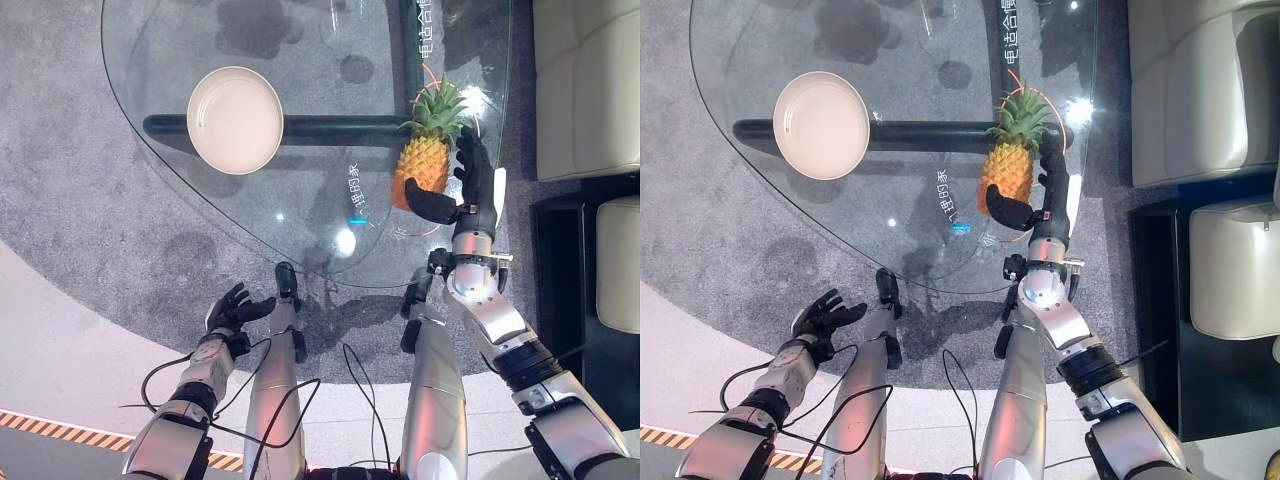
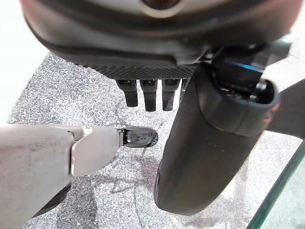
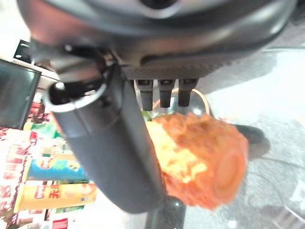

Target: Pick up the fruit to the plate

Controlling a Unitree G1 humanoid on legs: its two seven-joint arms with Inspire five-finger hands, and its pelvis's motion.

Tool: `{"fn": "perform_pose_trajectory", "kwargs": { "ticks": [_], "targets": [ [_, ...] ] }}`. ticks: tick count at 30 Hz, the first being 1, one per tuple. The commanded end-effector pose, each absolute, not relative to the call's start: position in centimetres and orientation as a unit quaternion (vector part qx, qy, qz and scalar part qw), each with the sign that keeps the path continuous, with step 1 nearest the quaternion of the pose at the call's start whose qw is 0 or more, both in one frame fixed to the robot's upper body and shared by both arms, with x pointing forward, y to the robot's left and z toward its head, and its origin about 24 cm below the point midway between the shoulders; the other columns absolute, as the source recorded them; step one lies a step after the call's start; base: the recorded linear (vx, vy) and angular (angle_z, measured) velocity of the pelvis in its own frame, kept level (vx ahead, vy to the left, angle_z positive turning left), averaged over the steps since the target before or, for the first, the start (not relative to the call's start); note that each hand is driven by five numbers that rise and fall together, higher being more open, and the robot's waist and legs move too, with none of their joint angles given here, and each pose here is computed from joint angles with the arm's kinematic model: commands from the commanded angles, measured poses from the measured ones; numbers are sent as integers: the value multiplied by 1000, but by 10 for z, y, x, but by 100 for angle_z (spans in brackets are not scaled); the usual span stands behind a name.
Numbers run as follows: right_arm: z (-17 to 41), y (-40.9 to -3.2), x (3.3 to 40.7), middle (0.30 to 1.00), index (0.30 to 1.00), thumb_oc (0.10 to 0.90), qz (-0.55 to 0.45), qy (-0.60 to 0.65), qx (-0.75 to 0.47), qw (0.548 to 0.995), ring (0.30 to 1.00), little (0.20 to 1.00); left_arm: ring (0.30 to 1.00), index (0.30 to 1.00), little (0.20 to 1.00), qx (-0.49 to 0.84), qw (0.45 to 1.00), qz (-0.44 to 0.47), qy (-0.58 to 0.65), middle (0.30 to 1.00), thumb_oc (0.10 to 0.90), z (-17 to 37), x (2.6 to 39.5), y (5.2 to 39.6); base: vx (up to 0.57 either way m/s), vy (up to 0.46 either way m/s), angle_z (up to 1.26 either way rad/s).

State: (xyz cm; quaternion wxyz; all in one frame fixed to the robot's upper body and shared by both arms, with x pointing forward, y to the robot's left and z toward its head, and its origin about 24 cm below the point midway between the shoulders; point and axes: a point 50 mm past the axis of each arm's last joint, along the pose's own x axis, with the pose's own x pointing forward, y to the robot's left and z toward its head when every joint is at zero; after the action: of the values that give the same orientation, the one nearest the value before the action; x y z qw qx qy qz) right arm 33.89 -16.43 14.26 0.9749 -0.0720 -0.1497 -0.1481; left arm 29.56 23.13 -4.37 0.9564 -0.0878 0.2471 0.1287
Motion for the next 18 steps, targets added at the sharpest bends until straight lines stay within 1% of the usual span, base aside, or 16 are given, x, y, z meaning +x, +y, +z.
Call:
{"fn": "perform_pose_trajectory", "kwargs": {
  "ticks": [1,6,18],
  "targets": [
    [156,-159,333,900,900,800,-160,-186,-32,969,900,900,900,900,900,-64,951,147,263,900,800,-56,278,244,0,0,0],
    [146,-153,335,900,900,800,-161,-155,-12,975,900,900,900,900,900,-65,951,144,265,900,800,-57,279,241,0,0,0],
    [138,-142,338,900,900,800,-143,-129,-12,981,900,900,900,900,900,-62,952,136,267,900,800,-57,280,235,0,0,0]
  ]
}}
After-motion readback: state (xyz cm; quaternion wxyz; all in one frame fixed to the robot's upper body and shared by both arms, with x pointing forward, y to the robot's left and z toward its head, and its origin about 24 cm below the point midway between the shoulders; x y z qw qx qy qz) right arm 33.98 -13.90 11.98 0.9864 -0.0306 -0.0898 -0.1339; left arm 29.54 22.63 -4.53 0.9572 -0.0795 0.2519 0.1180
